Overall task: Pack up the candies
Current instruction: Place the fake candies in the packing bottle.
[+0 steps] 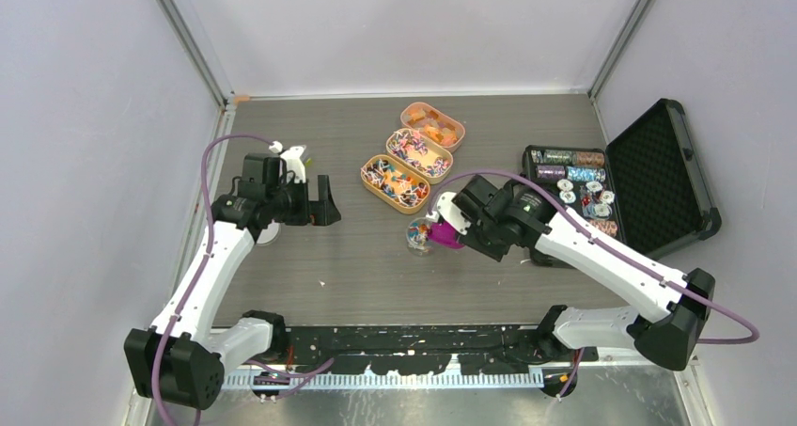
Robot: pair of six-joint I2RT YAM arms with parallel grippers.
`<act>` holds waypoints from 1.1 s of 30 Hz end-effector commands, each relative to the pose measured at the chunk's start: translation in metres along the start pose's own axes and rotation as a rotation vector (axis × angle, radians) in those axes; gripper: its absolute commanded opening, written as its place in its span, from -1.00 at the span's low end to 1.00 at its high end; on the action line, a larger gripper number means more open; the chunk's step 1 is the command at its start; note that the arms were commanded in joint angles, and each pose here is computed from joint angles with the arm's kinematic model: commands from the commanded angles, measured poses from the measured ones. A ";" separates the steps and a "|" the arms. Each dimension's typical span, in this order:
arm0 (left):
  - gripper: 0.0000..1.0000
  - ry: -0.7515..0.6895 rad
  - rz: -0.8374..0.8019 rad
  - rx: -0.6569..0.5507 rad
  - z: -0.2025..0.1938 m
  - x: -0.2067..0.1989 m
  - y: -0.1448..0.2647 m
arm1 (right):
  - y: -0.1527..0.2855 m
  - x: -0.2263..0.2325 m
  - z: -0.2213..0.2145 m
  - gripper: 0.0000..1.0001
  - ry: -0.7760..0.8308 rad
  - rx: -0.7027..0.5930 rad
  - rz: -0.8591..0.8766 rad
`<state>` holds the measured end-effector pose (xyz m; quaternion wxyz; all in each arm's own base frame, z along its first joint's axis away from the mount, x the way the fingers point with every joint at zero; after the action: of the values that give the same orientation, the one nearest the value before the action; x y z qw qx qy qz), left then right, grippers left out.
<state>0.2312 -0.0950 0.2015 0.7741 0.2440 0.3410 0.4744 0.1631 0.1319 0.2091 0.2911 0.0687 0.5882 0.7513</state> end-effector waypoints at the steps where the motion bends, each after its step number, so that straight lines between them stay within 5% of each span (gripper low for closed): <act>1: 0.99 -0.033 -0.006 -0.033 0.004 -0.002 0.005 | 0.014 -0.008 0.005 -0.99 -0.009 -0.016 -0.060; 11: 0.99 -0.036 0.002 -0.040 0.005 -0.002 0.006 | 0.020 -0.007 0.006 -0.99 0.011 0.012 -0.086; 19: 0.99 -0.007 0.053 -0.044 0.003 0.003 0.009 | 0.042 -0.013 0.033 -0.99 -0.103 -0.102 -0.103; 26: 0.99 0.050 0.022 -0.089 0.013 -0.001 0.002 | 0.043 -0.034 0.063 -0.99 -0.194 -0.076 -0.129; 33: 0.53 0.200 -0.043 -0.202 0.071 -0.006 -0.015 | 0.031 -0.047 0.098 -0.99 -0.215 -0.021 -0.112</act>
<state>0.2475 -0.0987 0.1992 0.7473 0.2030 0.3823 0.5042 0.2256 0.1773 0.2694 0.3892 0.1076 0.5480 0.7326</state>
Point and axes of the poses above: each gripper's point midway between its finger pads, its own y axis back along the fingers, its own x axis along the line the jaws close on, z = x × y, the point moved 4 cm from there along y, back along the fingers, and after that the axes turned 5 degrees about -y, right-handed, at the moved point
